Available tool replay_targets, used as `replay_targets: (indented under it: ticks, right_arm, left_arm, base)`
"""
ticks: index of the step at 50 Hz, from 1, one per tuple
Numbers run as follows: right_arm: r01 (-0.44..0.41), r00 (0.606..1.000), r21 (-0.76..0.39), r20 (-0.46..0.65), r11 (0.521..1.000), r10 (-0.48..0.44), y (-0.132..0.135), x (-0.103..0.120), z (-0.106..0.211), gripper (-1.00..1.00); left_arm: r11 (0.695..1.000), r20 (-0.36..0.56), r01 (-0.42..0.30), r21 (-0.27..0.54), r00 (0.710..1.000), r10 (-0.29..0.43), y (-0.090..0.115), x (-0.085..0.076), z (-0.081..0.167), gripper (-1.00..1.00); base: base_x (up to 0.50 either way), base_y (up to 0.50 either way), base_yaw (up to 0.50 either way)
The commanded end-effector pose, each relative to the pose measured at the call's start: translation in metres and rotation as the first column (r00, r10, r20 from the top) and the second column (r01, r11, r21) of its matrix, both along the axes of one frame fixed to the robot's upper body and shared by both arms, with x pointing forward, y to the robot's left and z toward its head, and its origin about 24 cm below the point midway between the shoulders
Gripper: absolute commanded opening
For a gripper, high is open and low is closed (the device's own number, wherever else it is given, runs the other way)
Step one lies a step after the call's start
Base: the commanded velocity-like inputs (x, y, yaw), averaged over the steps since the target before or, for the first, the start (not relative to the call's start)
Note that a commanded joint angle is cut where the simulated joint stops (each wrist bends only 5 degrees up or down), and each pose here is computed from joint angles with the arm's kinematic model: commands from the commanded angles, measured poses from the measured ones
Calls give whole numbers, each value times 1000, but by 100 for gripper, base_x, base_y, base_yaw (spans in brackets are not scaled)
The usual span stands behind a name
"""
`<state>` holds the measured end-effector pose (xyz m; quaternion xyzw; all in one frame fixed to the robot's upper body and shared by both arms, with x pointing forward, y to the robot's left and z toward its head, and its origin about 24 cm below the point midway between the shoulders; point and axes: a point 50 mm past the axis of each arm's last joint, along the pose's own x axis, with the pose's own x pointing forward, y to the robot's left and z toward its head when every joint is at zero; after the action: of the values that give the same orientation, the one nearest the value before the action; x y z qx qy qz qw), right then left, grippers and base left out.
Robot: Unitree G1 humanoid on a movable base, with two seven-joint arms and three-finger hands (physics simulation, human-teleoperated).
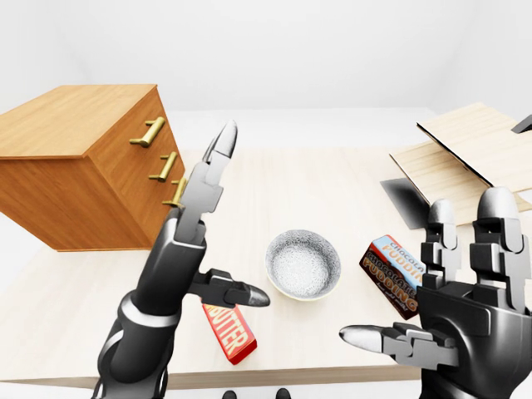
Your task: Close the top drawer of the cabinet and put the bowl on top of it.
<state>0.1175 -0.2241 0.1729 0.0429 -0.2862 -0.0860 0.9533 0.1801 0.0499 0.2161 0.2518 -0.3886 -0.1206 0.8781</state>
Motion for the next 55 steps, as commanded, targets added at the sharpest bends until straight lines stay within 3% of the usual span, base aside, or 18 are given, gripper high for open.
replay_targets:
  ticks: [1,10,23,29,40,55]
  right_arm:
    - [0,1000,3,-1,1000,0,-1,0,0,100]
    - [-13,999,21,-37,1000,14,-3,6,-10,100]
    - [1,1000,0,10,1000,-1,-1,-1,2,100]
    - [10,999,-11,39,1000,-10,0,-5,8,100]
    - [19,998,-16,60,1000,-18,0,-6,12,100]
    - [20,998,-14,63,1000,-19,-2,-6,12,100]
  left_arm:
    - [998,-21,-19,57,1000,20,-7,-1,-8,100]
    - [991,-24,-49,127,998,53,-16,-3,-15,100]
    - [974,-34,-106,200,993,115,-22,1,-25,100]
    - [962,-44,-105,251,992,120,-29,-1,-32,100]
    - [959,-52,-91,270,993,109,-34,-3,-35,100]
    - [938,-124,-48,345,988,96,-48,3,-60,100]
  base:
    - [0,0,0]
    - [0,0,0]
    - [0,0,0]
    - [0,0,0]
    - [0,0,0]
    - [0,0,0]
